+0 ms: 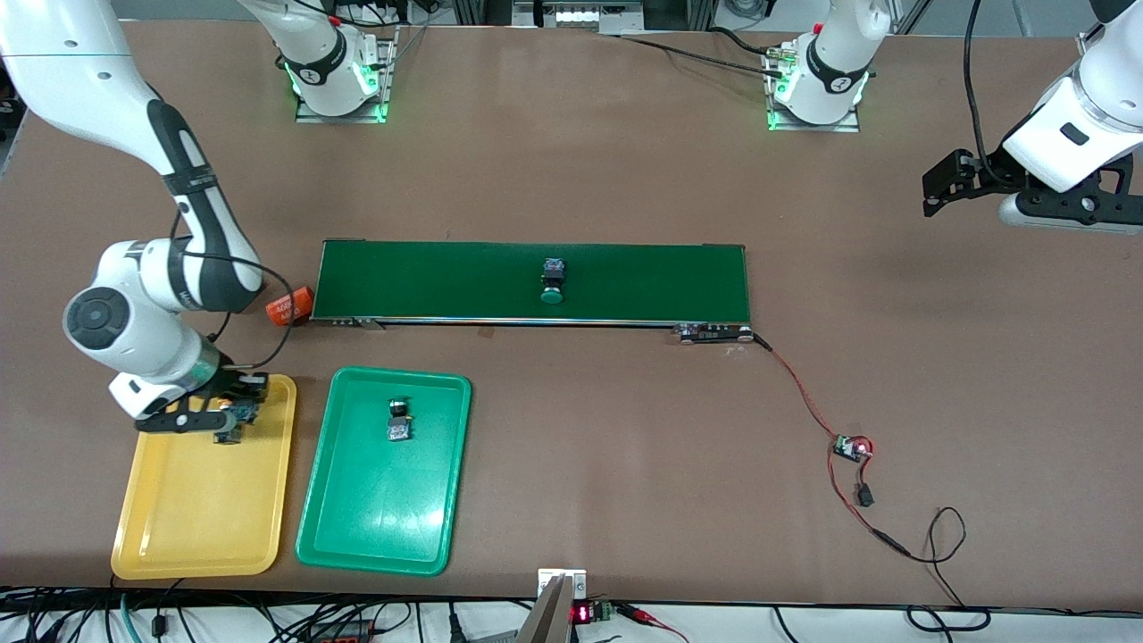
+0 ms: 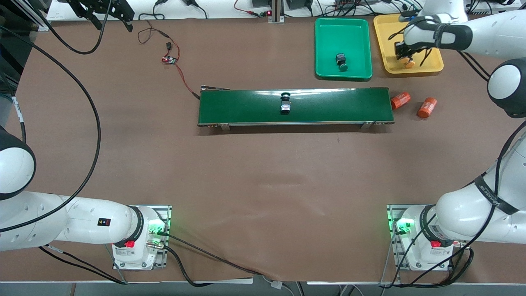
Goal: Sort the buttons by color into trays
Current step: 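Carry the yellow button into the yellow tray and release it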
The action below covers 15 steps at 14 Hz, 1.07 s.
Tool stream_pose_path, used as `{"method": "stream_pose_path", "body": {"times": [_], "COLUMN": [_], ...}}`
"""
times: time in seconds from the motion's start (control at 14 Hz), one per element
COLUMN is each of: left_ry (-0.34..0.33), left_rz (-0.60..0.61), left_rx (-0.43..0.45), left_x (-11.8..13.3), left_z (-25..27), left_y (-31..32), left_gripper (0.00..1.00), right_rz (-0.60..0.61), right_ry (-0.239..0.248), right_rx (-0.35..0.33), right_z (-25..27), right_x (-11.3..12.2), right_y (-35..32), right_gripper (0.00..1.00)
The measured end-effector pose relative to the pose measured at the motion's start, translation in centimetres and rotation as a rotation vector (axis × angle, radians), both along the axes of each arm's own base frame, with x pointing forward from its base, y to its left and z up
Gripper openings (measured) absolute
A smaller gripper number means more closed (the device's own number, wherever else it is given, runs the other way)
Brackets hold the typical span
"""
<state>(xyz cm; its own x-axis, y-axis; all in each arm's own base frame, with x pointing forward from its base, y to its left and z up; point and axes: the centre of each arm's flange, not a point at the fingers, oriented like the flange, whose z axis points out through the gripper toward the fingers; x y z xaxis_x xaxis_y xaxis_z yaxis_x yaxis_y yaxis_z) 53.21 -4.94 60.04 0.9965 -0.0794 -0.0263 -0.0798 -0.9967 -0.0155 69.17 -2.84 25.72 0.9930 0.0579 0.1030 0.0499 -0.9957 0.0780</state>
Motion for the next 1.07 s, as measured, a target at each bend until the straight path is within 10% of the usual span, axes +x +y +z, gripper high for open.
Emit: {"method": "stream_pose_path", "body": {"times": [0.85, 1.07], "left_ry": [0.002, -0.001], "left_rz": [0.002, 0.004], "left_rx": [0.0, 0.0], "left_x": [0.3, 0.4], "left_z": [-0.2, 0.0], "left_y": [0.1, 0.1], "left_gripper": [1.0, 1.0], "right_rz": [0.051, 0.06], "right_ry": [-0.14, -0.131], "right_rx": [0.009, 0.012], "right_z": [-4.3, -5.1], "right_x": [4.6, 4.6], "right_y": [-1.3, -0.6], "right_gripper": [0.4, 0.66]}}
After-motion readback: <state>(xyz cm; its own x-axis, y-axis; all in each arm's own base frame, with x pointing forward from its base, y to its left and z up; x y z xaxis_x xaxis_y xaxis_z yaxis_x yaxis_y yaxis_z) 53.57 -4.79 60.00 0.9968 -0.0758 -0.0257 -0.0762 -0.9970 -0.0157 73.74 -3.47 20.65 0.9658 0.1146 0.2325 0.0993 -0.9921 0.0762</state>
